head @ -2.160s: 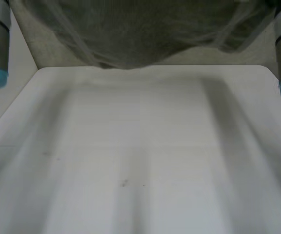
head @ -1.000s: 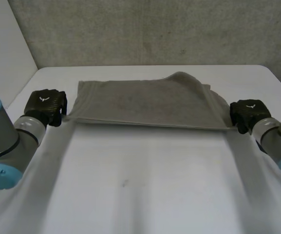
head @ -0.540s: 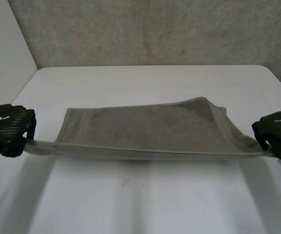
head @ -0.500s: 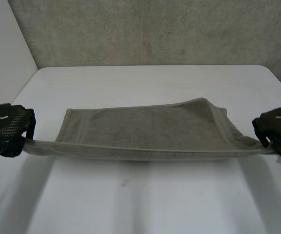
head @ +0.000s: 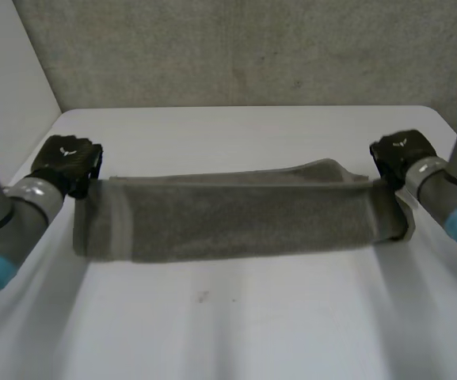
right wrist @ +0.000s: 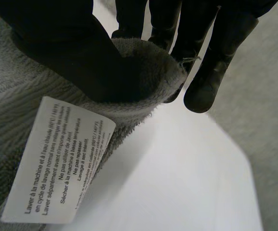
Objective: Fold the towel.
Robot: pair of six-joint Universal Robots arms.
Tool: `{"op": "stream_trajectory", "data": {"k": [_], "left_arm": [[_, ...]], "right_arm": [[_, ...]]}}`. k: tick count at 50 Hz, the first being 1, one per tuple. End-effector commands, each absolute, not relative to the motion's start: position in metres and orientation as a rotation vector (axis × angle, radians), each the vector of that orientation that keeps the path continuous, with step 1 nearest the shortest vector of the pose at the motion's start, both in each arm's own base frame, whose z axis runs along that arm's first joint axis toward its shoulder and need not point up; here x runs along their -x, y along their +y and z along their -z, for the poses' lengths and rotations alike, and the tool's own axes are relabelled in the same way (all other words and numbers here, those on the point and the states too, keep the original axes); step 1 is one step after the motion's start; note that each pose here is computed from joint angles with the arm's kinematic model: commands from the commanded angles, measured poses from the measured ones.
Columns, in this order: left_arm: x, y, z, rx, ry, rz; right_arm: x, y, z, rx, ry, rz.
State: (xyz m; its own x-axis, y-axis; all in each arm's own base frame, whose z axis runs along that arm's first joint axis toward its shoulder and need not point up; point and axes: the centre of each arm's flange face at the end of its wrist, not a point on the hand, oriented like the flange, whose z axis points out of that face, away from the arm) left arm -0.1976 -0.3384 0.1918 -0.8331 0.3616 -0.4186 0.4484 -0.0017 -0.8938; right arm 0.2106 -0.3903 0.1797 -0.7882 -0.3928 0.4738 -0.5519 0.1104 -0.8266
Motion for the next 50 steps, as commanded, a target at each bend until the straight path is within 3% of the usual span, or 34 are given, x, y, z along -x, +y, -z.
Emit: {"op": "stream_trajectory", "data": {"k": [1, 2, 3, 4, 5, 6, 12, 15, 18, 23, 26, 27, 28, 30, 34, 38, 41, 50], "left_arm": [[0.227, -0.405, -0.238, -0.804, 1.905, 2.223], [0.228, -0.405, -0.238, -0.803, 1.904, 2.224], [0.236, -0.412, -0.264, -0.763, 1.795, 2.314], [0.242, -0.417, -0.29, -0.707, 1.678, 2.403], [0.242, -0.417, -0.29, -0.706, 1.677, 2.404], [0.244, -0.42, -0.314, -0.641, 1.563, 2.49], [0.234, -0.408, -0.385, -0.38, 1.27, 2.772], [0.23, -0.401, -0.382, -0.35, 1.333, 2.797], [0.227, -0.401, -0.371, -0.351, 1.39, 2.779], [0.214, -0.399, -0.3, -0.406, 1.682, 2.582], [0.211, -0.395, -0.279, -0.422, 1.762, 2.523], [0.208, -0.39, -0.259, -0.447, 1.842, 2.464], [0.206, -0.383, -0.24, -0.472, 1.916, 2.405], [0.204, -0.376, -0.222, -0.505, 1.988, 2.356], [0.201, -0.351, -0.177, -0.608, 2.167, 2.218], [0.198, -0.335, -0.157, -0.655, 2.243, 2.128], [0.193, -0.321, -0.15, -0.694, 2.26, 2.056], [0.173, -0.304, -0.175, -0.675, 2.158, 2.053]], "right_arm": [[-0.226, -0.438, -0.228, -0.809, -1.864, -2.104], [-0.229, -0.444, -0.25, -0.743, -1.731, -2.209], [-0.233, -0.446, -0.278, -0.674, -1.582, -2.324], [-0.233, -0.446, -0.278, -0.673, -1.58, -2.325], [-0.236, -0.443, -0.307, -0.61, -1.422, -2.431], [-0.235, -0.437, -0.333, -0.548, -1.271, -2.517], [-0.231, -0.415, -0.372, -0.437, -1.027, -2.66], [-0.23, -0.408, -0.368, -0.447, -1.082, -2.674], [-0.229, -0.408, -0.346, -0.513, -1.24, -2.619], [-0.234, -0.404, -0.298, -0.731, -1.537, -2.49], [-0.237, -0.4, -0.257, -0.888, -1.729, -2.385], [-0.237, -0.397, -0.236, -0.94, -1.827, -2.316], [-0.237, -0.397, -0.235, -0.941, -1.828, -2.316], [-0.233, -0.39, -0.192, -1.013, -2.023, -2.166], [-0.23, -0.38, -0.156, -1.077, -2.163, -2.002], [-0.221, -0.362, -0.125, -1.161, -2.277, -1.816], [-0.214, -0.359, -0.122, -1.143, -2.312, -1.787], [-0.204, -0.339, -0.121, -1.062, -2.42, -1.761]]}}
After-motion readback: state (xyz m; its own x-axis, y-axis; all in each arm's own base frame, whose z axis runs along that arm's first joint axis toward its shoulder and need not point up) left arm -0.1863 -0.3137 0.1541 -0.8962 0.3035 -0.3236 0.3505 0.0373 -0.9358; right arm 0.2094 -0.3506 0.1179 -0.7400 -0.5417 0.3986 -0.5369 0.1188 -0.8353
